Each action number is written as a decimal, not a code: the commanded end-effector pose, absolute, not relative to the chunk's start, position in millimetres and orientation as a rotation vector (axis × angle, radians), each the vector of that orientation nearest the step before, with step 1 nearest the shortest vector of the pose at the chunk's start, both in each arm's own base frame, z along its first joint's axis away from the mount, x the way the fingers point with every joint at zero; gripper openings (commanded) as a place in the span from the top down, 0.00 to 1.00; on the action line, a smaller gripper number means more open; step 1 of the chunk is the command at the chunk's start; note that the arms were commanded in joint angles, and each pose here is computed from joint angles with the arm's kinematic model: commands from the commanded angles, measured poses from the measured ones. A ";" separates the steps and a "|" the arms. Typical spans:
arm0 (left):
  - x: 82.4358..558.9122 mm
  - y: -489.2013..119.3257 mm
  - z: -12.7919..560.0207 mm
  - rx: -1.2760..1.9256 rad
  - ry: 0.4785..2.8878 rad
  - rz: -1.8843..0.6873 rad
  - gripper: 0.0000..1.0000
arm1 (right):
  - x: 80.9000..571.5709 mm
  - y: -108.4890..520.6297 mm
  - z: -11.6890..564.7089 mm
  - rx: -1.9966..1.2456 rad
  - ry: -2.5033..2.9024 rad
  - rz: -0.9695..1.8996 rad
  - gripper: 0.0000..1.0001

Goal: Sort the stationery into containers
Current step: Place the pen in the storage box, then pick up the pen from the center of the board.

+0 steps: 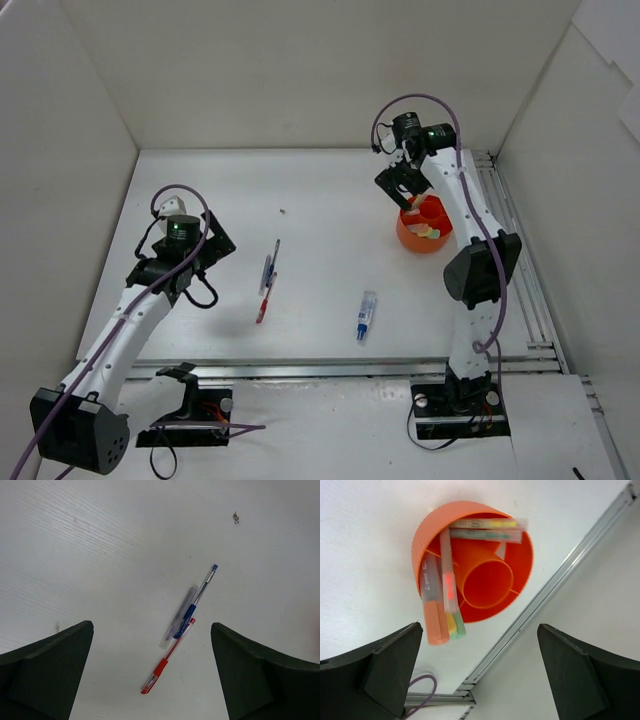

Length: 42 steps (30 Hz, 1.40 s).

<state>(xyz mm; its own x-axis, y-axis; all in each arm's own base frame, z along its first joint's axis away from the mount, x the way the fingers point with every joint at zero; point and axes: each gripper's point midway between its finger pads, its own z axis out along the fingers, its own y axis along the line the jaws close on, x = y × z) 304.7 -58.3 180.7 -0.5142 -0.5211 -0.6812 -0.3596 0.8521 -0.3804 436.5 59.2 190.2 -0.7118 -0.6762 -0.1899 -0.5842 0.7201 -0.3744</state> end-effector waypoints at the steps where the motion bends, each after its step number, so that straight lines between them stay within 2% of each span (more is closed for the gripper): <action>1: 307.8 -57.8 197.0 -0.629 2.104 -0.273 0.00 | 431.5 53.3 242.6 -0.790 2.490 -0.439 0.02; 6: 303.7 -57.6 198.1 -0.620 2.097 -0.280 0.00 | 430.7 44.5 242.5 -0.431 2.439 -0.469 0.02; 7: 303.0 -58.3 199.2 -0.609 2.097 -0.284 0.00 | 426.7 45.8 255.7 -0.381 2.394 -0.434 0.02; 9: 301.9 -58.5 200.7 -0.574 2.103 -0.278 0.00 | 424.8 60.5 245.2 -0.347 2.362 -0.322 0.02; 10: 301.1 -59.0 201.1 -0.559 2.106 -0.279 0.00 | 417.7 65.6 263.8 -0.327 2.296 -0.269 0.02; 16: 299.0 -72.4 192.8 -0.407 2.180 -0.299 0.00 | 378.9 125.8 272.8 -0.445 2.125 -0.009 0.02; 21: 305.3 -105.2 183.2 -0.212 2.259 -0.337 0.00 | 344.8 158.6 247.5 -0.481 2.118 0.082 0.02; 23: 310.2 -109.8 168.8 -0.186 2.315 -0.250 0.00 | 331.3 164.7 240.7 -0.488 2.105 0.106 0.02; 34: 314.1 -132.8 116.7 -0.116 2.492 -0.104 0.00 | 279.8 153.5 216.7 -0.421 2.096 0.188 0.02; 42: 340.7 -125.4 99.5 -0.173 2.517 0.041 0.00 | 277.1 150.8 207.3 -0.415 2.113 0.182 0.02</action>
<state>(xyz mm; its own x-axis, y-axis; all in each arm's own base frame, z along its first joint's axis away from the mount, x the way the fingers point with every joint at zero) 312.5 -126.4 77.0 -0.8576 -0.0866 -0.5069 -0.0892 0.9958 -0.0193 266.8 144.7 194.0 -0.5408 -0.2705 -0.7965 -0.3835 0.9220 -0.0528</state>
